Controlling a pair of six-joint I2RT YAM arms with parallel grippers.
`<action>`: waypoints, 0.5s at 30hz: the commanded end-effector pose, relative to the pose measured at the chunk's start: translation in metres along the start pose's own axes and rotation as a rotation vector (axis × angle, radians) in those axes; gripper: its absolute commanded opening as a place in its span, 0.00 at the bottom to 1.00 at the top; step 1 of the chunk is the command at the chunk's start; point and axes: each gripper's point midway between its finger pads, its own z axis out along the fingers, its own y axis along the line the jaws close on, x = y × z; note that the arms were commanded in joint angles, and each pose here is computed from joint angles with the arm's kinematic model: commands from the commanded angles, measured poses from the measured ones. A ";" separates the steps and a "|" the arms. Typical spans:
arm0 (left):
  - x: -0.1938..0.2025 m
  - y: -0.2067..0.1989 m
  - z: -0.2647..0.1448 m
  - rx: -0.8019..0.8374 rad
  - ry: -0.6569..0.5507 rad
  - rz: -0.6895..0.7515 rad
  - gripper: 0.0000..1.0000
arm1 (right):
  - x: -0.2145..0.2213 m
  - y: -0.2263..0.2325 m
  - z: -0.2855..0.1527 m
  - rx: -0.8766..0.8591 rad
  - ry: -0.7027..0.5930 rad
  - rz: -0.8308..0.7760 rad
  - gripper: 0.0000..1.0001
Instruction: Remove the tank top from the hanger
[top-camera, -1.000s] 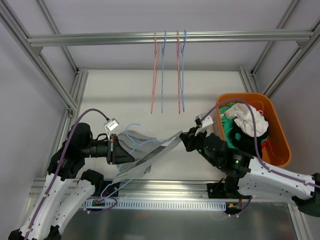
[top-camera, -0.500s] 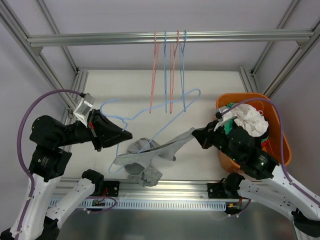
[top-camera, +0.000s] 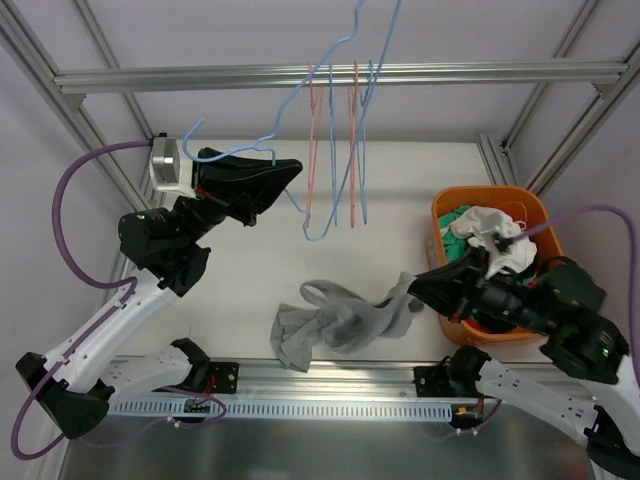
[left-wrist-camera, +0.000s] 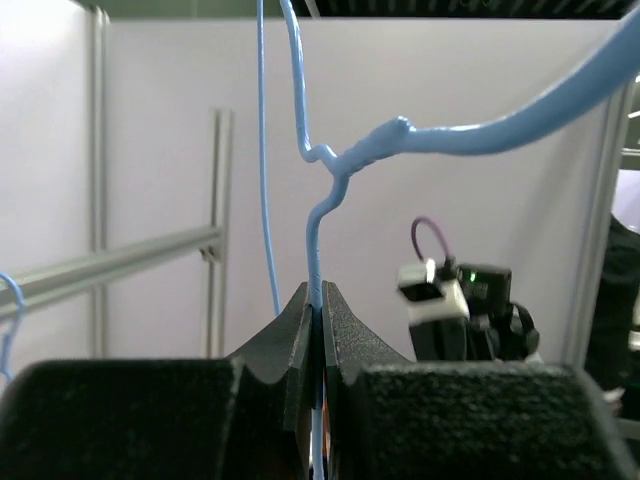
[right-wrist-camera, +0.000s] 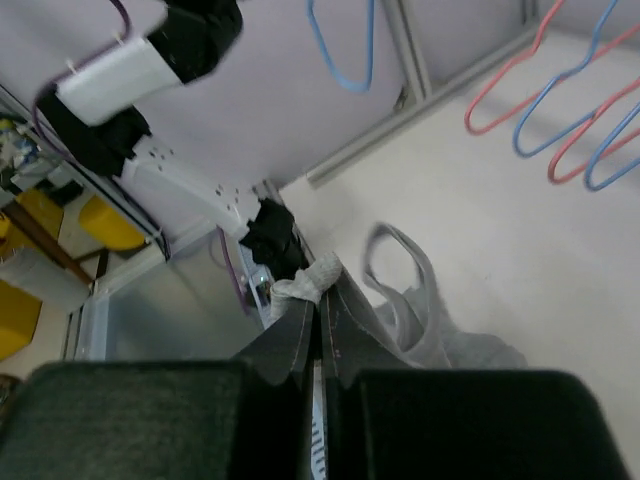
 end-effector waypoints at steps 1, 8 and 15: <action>-0.077 -0.041 -0.001 0.097 -0.272 0.239 0.00 | 0.077 -0.004 0.036 -0.066 0.331 0.100 0.00; -0.071 -0.042 -0.062 -0.180 -0.058 0.283 0.00 | 0.127 -0.041 0.048 0.082 0.384 0.090 0.10; 0.009 0.007 -0.184 -0.691 0.335 0.141 0.00 | 0.181 -0.090 0.026 0.296 0.457 0.099 0.99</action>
